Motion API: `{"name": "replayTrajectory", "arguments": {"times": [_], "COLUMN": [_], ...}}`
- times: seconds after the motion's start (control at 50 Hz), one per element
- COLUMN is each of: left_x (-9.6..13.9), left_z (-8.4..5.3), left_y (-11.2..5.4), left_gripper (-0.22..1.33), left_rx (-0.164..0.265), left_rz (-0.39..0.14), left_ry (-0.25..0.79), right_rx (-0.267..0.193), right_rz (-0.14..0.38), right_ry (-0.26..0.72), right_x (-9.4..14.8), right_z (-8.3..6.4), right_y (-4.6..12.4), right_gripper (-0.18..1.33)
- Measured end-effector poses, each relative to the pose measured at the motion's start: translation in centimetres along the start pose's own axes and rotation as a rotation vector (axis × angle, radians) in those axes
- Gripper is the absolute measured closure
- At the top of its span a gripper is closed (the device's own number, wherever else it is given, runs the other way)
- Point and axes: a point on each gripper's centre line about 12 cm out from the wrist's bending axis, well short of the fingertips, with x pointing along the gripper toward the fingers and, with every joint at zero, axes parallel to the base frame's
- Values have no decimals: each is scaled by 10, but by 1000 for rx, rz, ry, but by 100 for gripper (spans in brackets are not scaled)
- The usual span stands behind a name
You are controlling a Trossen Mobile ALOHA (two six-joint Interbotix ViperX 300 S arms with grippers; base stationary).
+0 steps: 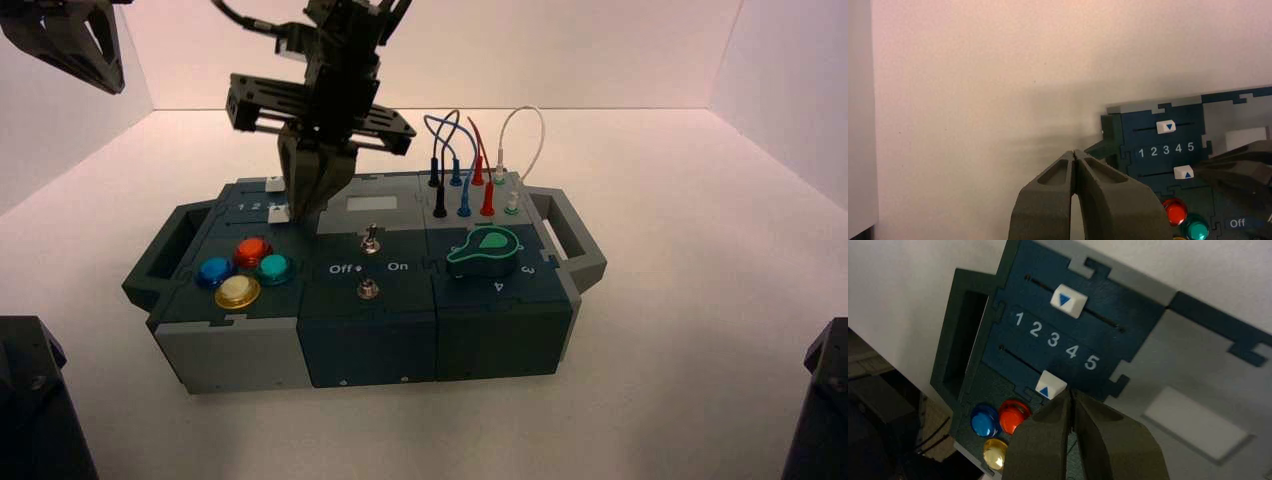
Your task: Move the bottom slider to position 1.
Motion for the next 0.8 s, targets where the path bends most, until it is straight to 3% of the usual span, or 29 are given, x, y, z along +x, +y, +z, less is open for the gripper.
{"name": "replayTrajectory", "arguments": {"times": [0.38,0.8], "left_x": [1,1], "left_z": [0,0], "left_y": [0,0], "left_gripper": [127,127], "left_rx": [0,0], "left_rz": [0,0], "left_ry": [5,5], "right_rx": [-15,-22], "right_rz": [18,23], "right_ry": [4,3], "right_x": [7,9], "right_z": [2,6], "right_y": [13,18], "right_gripper": [129,129]}}
